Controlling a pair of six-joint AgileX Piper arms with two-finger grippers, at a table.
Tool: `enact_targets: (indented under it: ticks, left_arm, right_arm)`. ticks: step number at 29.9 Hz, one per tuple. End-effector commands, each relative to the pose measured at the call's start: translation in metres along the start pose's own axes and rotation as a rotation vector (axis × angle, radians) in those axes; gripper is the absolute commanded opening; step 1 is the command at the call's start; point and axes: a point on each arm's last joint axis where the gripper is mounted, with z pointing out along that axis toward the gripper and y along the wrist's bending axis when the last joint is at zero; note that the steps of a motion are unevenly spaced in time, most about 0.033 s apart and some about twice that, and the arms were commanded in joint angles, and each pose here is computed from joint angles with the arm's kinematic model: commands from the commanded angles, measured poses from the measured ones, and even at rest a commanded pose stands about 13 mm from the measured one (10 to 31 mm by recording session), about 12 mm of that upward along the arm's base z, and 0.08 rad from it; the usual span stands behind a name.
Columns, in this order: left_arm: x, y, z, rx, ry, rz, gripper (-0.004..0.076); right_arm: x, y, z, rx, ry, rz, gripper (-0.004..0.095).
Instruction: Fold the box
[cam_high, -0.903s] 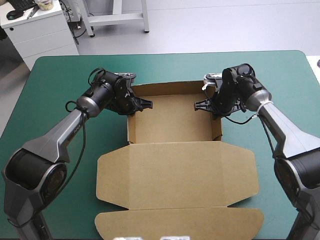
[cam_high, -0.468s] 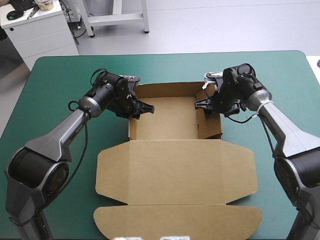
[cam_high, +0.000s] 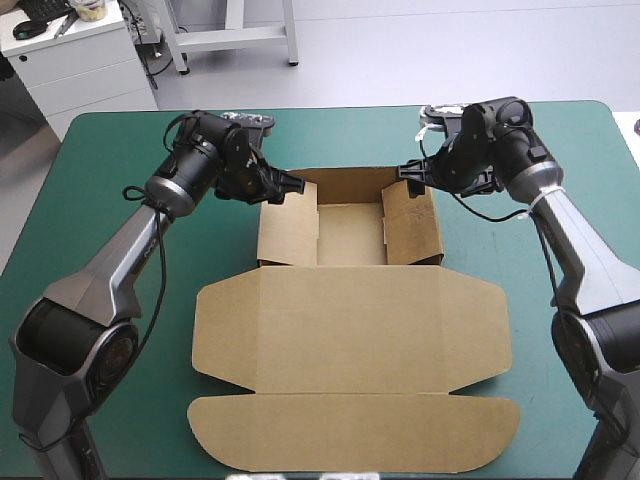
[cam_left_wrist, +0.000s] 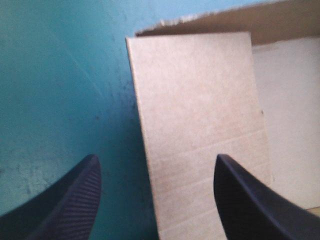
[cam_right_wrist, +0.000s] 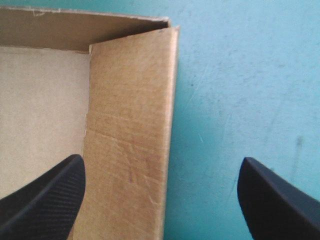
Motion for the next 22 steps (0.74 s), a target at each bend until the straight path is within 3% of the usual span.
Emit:
enact_targets:
  ticks: [1, 4, 8, 16, 22]
  left_arm:
    - [-0.012, -0.002, -0.061, 0.031, -0.146, 0.000, 0.0416]
    - [-0.016, -0.002, -0.081, 0.041, -0.180, -0.003, 0.0277]
    - [-0.016, -0.003, -0.097, 0.058, -0.221, 0.000, -0.0014]
    - [0.013, -0.003, -0.130, 0.159, -0.211, 0.081, -0.0009]
    - [0.053, 0.014, -0.149, 0.107, -0.201, 0.109, -0.0009]
  right_arm:
    - [-0.007, -0.008, -0.046, 0.003, -0.085, -0.006, 0.0772]
    - [-0.006, -0.006, -0.054, -0.028, -0.096, 0.001, 0.0772]
    - [-0.002, -0.001, -0.057, -0.090, -0.085, 0.003, 0.0772]
    - [0.022, -0.008, -0.049, -0.050, -0.009, -0.018, 0.0772]
    - [0.023, -0.008, -0.040, -0.060, 0.007, -0.029, 0.0773]
